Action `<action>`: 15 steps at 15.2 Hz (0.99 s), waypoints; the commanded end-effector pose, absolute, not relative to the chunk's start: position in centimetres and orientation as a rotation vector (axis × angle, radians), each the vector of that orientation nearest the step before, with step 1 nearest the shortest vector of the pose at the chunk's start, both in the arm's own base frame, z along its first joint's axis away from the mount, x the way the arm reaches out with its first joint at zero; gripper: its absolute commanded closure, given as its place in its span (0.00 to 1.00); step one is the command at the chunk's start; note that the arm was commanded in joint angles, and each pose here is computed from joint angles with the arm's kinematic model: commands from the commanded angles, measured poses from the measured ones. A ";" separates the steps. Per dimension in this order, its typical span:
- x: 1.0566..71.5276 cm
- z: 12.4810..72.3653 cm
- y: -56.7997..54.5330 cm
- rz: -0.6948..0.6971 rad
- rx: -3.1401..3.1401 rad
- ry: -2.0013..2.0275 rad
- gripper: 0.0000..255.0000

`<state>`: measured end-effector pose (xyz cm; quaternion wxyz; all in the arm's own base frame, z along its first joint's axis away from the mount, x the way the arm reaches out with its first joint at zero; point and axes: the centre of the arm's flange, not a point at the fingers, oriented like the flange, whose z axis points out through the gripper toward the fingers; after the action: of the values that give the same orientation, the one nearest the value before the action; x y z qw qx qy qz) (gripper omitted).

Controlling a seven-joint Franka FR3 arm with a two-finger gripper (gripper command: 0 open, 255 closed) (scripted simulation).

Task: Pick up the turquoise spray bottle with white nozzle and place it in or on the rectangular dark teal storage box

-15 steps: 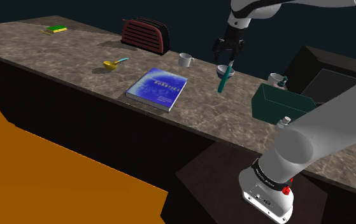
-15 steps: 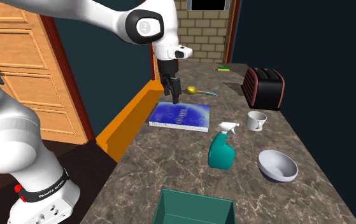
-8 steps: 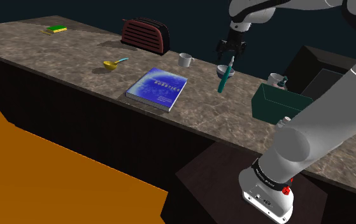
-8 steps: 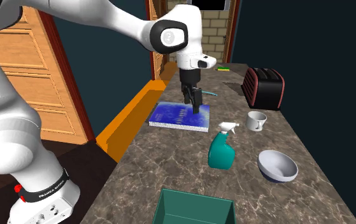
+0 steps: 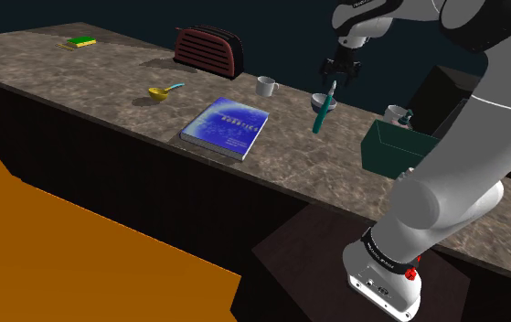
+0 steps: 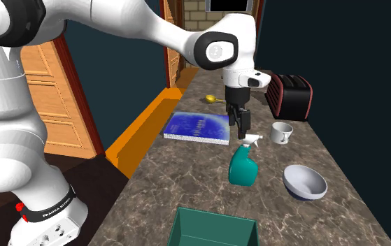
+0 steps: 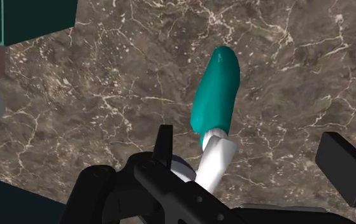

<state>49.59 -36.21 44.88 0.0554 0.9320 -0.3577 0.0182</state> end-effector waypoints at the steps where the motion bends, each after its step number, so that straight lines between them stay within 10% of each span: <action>1: 49.8 44.1 -37.3 0.055 2.818 -1.105 0.00; 15: 49.8 40.6 -37.7 0.055 2.818 -1.105 0.00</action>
<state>49.75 -37.72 40.62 0.0570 0.9293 -0.3644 0.0182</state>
